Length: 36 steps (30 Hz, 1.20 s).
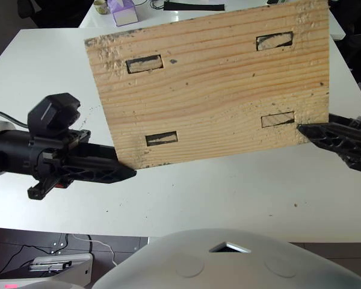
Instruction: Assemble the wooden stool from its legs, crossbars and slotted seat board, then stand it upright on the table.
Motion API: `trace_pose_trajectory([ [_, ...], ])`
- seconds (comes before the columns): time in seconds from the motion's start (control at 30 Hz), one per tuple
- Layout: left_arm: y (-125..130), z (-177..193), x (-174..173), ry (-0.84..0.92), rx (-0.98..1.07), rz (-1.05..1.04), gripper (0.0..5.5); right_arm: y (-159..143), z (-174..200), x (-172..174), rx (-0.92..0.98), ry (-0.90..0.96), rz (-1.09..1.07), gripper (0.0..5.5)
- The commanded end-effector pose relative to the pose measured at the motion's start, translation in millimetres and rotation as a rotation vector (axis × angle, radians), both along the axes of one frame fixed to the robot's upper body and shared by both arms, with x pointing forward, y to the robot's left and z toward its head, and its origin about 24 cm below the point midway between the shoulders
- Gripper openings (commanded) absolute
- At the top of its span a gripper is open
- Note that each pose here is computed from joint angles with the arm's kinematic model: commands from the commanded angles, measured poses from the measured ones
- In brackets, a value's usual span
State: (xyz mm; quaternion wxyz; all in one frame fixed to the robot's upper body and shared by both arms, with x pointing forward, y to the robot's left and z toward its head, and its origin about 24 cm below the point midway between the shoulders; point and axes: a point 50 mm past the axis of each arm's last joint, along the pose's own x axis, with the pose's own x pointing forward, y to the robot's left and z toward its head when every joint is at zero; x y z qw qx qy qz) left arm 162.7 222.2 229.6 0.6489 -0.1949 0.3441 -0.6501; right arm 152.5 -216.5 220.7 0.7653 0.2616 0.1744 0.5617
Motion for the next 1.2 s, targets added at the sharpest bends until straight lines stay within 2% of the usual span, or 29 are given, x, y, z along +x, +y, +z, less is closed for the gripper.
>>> trace_pose_trajectory([
  [0.03,-8.6,20.3,-0.9,0.079,-0.090,-0.064,1.39,15.9,-5.6,-14.4,-0.040,0.079,0.142,2.02],
  [0.27,3.5,21.1,-3.6,0.317,-0.075,-0.075,1.39,4.8,-8.6,-18.2,-0.071,0.218,0.209,2.02],
  [0.5,10.3,11.4,-4.9,0.480,-0.037,-0.034,1.39,-11.3,4.5,-3.7,-0.125,0.330,0.253,2.02],
  [0.7,11.7,-16.6,2.2,0.503,-0.028,0.042,1.39,-13.7,-18.1,2.4,-0.142,0.420,0.172,2.02],
  [0.8,6.1,-30.4,8.6,0.456,0.005,0.080,1.39,-5.1,-26.9,8.3,-0.163,0.343,0.076,2.02],
  [0.9,3.0,-46.0,17.1,0.434,0.041,0.148,2.03,0.2,-31.0,14.0,-0.153,0.278,-0.023,1.99],
  [1.1,10.9,-47.6,30.2,0.427,0.022,0.224,2.96,1.3,-32.6,15.4,-0.148,0.274,-0.040,2.91],
  [1.2,16.7,-42.5,35.1,0.402,-0.027,0.256,3.33,-7.4,-28.8,25.0,-0.159,0.268,-0.099,3.28],
])
